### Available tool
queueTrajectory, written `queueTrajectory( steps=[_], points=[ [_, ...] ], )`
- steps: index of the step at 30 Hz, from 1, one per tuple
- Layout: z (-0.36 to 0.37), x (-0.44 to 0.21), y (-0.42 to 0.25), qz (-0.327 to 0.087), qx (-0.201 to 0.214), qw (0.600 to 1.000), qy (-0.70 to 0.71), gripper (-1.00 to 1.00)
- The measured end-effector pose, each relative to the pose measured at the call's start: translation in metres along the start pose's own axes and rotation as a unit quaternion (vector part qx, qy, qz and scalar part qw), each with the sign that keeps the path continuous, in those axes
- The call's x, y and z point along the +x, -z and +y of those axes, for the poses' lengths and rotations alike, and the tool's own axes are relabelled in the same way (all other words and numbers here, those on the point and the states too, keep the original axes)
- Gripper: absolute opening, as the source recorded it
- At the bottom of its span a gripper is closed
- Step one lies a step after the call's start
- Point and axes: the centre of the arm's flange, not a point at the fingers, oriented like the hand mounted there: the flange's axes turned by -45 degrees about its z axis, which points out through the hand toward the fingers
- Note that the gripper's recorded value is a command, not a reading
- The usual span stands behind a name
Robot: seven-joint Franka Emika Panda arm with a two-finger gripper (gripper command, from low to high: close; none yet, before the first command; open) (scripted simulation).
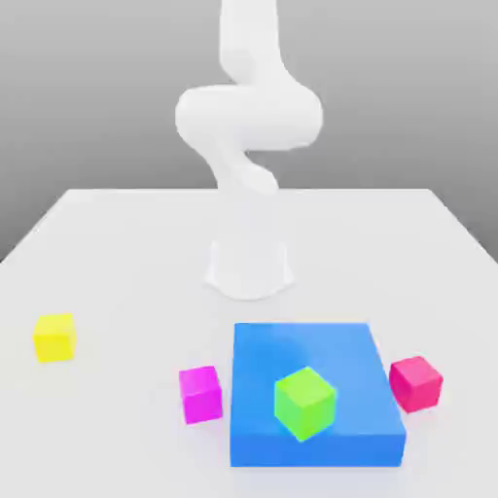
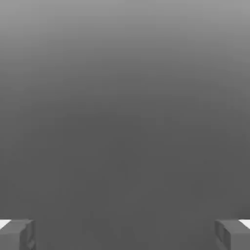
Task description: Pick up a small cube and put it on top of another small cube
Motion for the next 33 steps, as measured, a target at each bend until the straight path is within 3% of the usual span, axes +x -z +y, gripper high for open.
queueTrajectory(
  steps=[6,12,20,28,33],
  points=[
    [-0.051,-0.026,-0.111,-0.068,0.083,0.981,0.162,0.00],
    [-0.116,-0.079,-0.202,-0.122,0.156,0.926,0.321,0.00],
    [-0.196,-0.186,-0.287,-0.176,0.232,0.802,0.521,0.00],
    [-0.245,-0.312,-0.330,-0.212,0.282,0.621,0.700,0.00],
    [-0.246,-0.348,-0.362,-0.216,0.284,0.595,0.720,0.00]
  ],
)
